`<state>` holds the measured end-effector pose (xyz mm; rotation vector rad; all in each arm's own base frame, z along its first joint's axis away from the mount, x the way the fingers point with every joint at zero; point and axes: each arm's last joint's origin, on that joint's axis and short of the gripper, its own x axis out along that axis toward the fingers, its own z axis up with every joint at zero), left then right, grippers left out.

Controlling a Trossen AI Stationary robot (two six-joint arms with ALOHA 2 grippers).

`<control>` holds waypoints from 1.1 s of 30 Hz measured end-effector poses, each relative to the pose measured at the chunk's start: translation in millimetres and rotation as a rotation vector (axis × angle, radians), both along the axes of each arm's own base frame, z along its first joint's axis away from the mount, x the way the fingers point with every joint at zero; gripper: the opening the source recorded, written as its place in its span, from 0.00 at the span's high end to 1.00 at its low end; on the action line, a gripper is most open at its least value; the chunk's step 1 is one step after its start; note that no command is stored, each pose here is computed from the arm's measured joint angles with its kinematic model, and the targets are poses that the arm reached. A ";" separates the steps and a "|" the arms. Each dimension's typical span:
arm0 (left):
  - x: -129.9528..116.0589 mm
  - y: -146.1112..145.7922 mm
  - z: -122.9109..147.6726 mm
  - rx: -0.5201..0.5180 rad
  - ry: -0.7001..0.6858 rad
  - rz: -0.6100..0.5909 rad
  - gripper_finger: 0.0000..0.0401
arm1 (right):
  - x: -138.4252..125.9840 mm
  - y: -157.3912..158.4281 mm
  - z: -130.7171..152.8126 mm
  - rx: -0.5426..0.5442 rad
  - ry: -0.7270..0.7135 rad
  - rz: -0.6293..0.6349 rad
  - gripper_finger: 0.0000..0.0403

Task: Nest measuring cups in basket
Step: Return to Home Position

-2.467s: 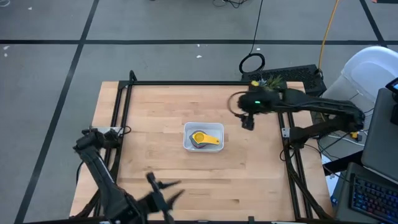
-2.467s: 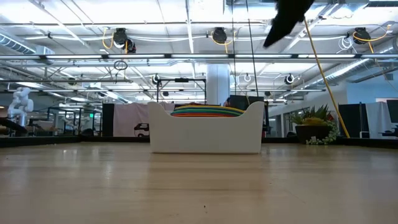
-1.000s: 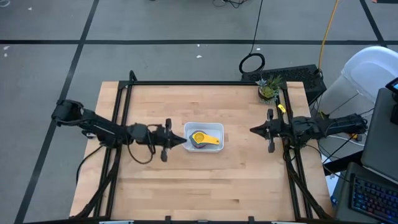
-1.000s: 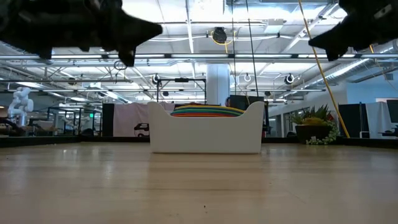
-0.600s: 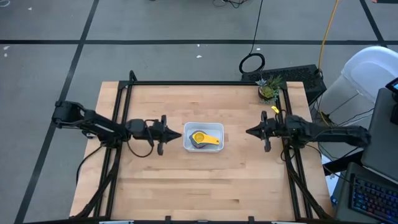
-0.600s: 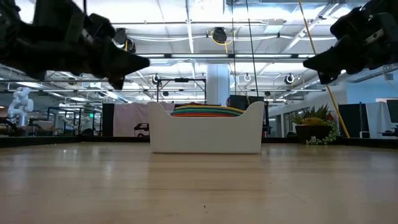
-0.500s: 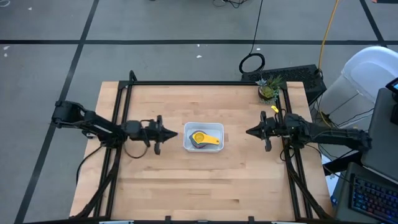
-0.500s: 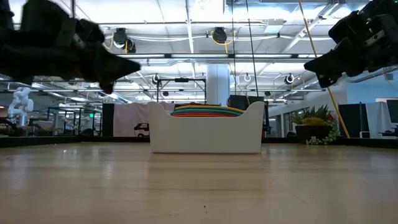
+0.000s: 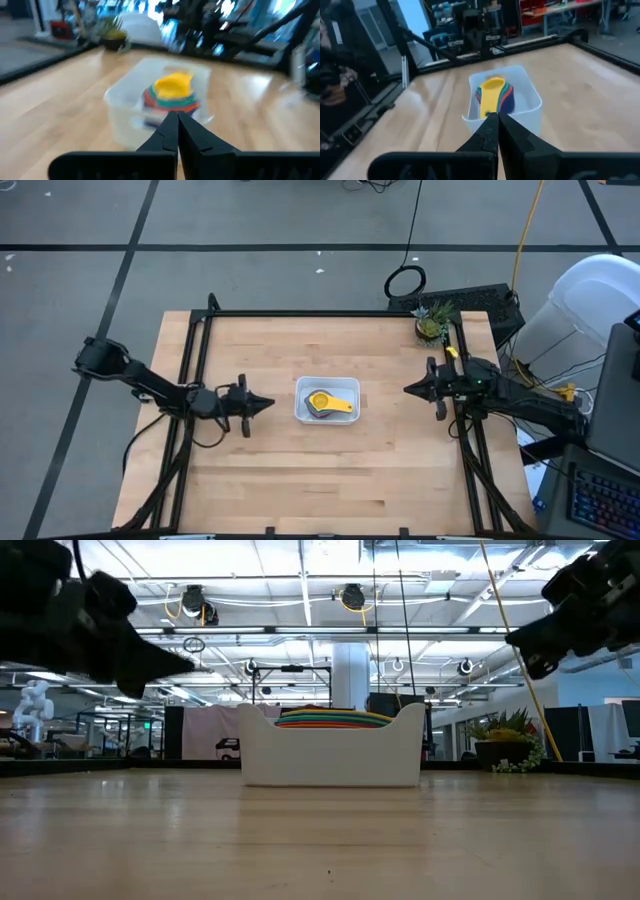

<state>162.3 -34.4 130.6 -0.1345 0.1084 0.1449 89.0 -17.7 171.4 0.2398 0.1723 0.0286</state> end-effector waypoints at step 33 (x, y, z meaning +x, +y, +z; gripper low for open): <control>-53.9 -13.2 34.5 0.038 -0.084 -0.002 1.00 | -2.3 1.9 2.0 0.113 -0.022 0.022 1.00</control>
